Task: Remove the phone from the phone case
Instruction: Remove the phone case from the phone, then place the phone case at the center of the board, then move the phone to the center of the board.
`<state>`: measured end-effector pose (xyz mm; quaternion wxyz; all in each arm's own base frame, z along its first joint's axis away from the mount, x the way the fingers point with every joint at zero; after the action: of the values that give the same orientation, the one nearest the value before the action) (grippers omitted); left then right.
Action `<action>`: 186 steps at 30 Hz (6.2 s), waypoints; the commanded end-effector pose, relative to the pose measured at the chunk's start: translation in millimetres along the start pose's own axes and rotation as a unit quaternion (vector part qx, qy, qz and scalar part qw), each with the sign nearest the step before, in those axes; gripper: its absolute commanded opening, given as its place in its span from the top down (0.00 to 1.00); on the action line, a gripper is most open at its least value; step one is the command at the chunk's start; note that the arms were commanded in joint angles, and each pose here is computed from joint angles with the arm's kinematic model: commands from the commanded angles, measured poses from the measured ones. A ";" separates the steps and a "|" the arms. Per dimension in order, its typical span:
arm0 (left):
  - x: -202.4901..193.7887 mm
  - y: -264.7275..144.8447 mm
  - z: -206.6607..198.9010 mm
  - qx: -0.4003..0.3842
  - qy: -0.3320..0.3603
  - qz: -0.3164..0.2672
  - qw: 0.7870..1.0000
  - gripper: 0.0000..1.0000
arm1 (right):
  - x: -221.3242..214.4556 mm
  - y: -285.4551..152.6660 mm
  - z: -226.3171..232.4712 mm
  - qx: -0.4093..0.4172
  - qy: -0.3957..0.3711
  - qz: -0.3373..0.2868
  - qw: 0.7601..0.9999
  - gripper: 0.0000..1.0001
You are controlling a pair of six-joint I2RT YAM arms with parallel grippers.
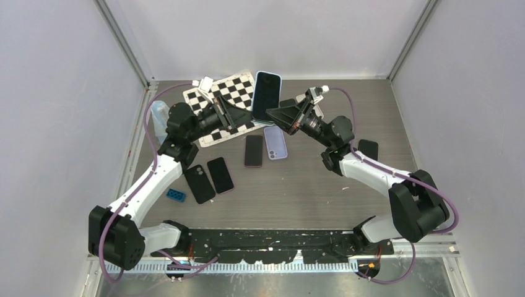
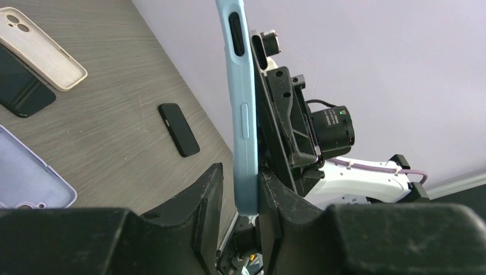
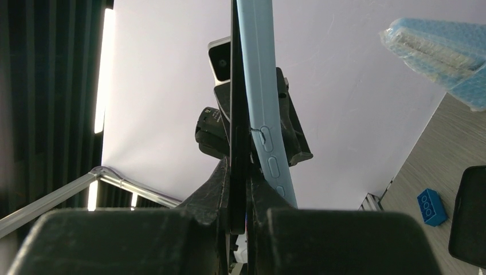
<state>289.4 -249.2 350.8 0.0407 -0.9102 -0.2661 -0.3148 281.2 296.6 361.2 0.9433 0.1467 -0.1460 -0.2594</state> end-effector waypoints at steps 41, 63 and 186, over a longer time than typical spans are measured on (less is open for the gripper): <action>-170.3 -68.2 140.0 0.331 -0.159 0.074 0.927 1.00 | -83.1 -177.0 -177.1 -0.446 -0.035 0.116 0.887 0.99; -265.1 -76.2 164.0 0.428 -0.201 0.102 0.875 0.79 | -107.5 -221.7 -226.7 -0.511 0.016 0.142 0.848 0.94; -119.7 -47.0 141.3 0.360 0.030 0.068 0.930 0.03 | 79.0 -281.4 -256.1 -0.759 -0.084 0.009 0.645 0.41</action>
<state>255.0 -229.7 151.7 0.4044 -0.8442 -0.2820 -0.2106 324.1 32.9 27.3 0.6638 -0.6904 0.0252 -0.2864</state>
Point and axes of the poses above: each gripper's point midway between its finger pads, its own y axis out along the fingers, its own z axis along the line the jaws close on, x = y × z, the point moved 1 cm from there along -y, back along the fingers, and after that the axes turned 2 degrees about -y, right-handed, at the moved point
